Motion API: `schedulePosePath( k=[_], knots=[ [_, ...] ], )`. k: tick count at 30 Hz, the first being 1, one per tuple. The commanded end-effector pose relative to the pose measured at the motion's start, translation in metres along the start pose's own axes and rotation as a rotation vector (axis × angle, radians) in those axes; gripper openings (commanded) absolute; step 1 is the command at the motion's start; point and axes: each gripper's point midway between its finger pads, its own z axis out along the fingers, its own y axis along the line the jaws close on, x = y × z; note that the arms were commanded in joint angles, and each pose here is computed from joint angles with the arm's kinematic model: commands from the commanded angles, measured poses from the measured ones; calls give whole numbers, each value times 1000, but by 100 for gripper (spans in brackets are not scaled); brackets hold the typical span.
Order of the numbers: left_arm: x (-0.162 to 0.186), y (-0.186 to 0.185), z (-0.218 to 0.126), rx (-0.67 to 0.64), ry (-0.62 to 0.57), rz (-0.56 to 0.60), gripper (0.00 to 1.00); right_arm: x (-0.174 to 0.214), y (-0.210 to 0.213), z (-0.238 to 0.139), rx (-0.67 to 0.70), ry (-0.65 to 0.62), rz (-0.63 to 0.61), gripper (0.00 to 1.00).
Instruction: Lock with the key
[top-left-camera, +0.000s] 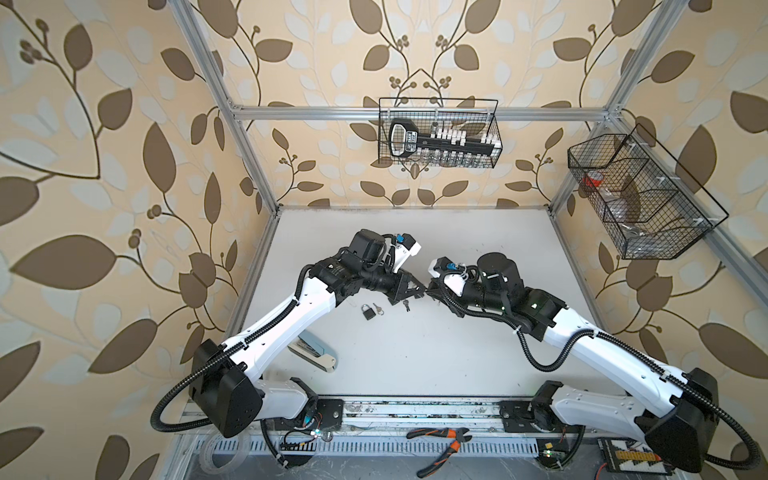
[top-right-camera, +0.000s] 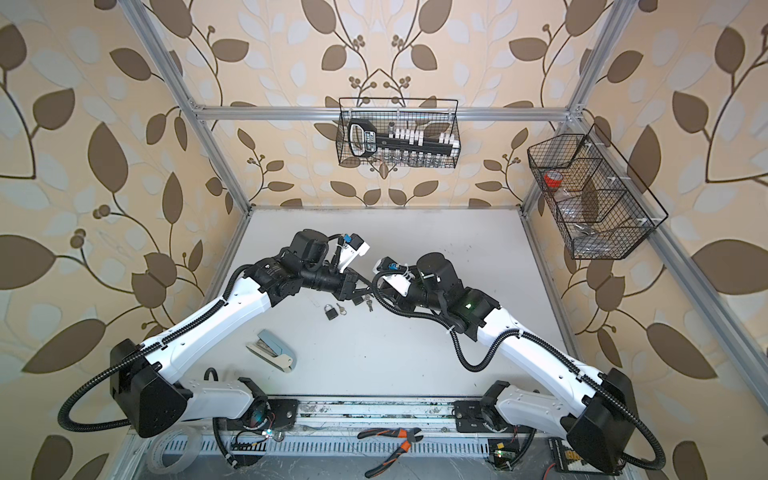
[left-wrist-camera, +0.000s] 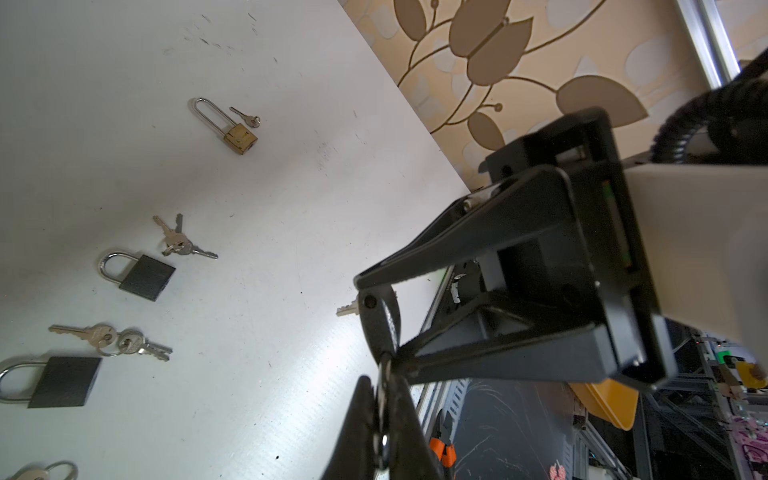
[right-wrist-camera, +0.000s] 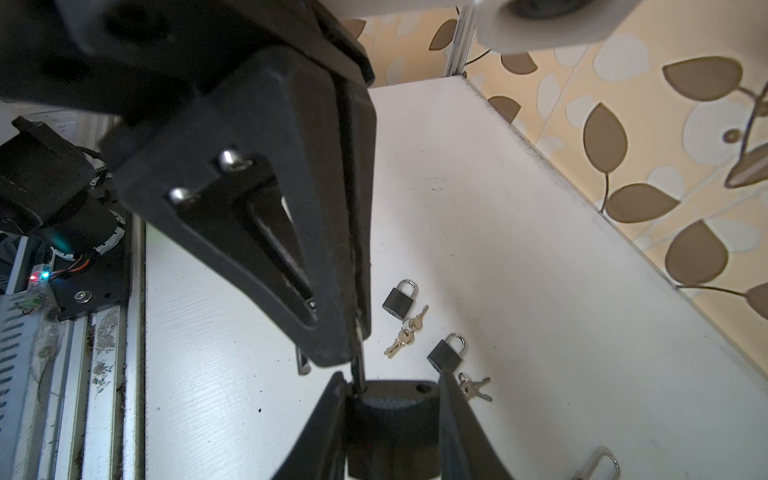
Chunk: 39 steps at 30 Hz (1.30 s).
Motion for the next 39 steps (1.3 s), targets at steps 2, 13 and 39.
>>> schedulePosePath(
  k=[2, 13, 39],
  knots=[
    [-14, -15, -8, 29, -36, 44, 0, -14, 0, -6, 10, -58, -11, 0],
    [-33, -24, -26, 17, -146, 41, 0, -51, -14, -36, 91, -244, 34, 53],
    [-71, -126, -97, 431, -428, 201, 0, -127, 14, -97, -203, -634, -74, 35]
  ],
)
